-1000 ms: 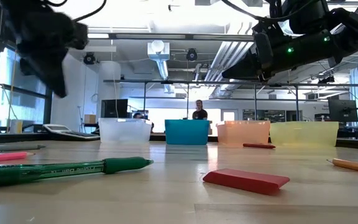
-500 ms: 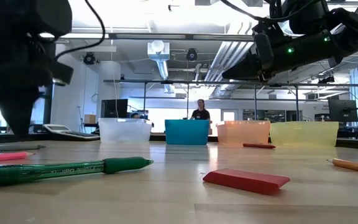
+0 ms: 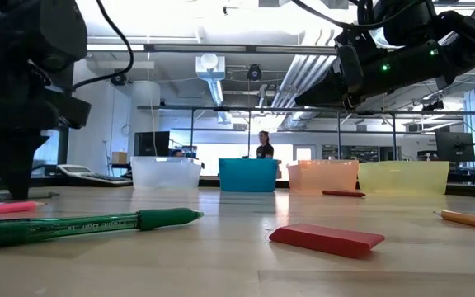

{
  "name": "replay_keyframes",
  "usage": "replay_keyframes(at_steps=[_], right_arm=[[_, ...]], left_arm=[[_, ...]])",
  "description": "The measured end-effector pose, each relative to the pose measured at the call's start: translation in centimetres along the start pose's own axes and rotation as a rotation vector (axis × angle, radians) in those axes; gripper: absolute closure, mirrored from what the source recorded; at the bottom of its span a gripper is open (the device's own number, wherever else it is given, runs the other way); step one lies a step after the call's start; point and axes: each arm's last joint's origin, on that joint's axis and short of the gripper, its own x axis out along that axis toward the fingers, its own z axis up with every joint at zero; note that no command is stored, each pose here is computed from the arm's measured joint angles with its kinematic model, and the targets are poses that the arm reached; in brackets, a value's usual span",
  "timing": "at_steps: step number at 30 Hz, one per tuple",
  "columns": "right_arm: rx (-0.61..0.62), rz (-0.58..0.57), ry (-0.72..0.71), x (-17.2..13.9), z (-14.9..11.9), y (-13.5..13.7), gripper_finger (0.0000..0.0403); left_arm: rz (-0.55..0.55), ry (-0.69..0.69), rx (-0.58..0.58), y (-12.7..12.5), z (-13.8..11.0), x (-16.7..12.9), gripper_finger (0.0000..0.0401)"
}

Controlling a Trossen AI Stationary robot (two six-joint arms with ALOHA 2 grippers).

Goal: Sort crayons/erasers/pens/pencils in bins
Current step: Put the gray crayon into the blue bin

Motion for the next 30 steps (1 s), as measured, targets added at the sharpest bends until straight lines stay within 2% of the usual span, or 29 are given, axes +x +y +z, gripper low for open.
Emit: replay_keyframes(at_steps=[5,8,13,19,26,30], right_arm=[[0.0,0.0,0.0,0.0,0.0,0.0,0.0403],[0.0,0.0,0.0,0.0,0.0,0.0,0.0403],[0.0,0.0,0.0,0.0,0.0,0.0,0.0403],[-0.001,0.0,0.001,0.0,0.0,0.0,0.0403],[-0.003,0.0,0.006,0.0,-0.1,0.0,0.0403],[-0.003,0.0,0.006,0.0,-0.1,0.0,0.0403]], left_arm=[[-0.025,0.005,0.033,-0.2,0.0,0.0,0.0381],[-0.03,0.001,0.065,-0.2,0.1,0.1,0.0395],[-0.036,-0.03,0.072,-0.2,0.2,-0.2,0.0391],[-0.105,-0.106,0.063,-0.5,0.5,-1.1,0.0393],[-0.184,-0.243,0.014,-0.5,1.5,-2.4,0.0393],[-0.259,-0.393,-0.003,-0.6,3.2,-3.4,0.0393]])
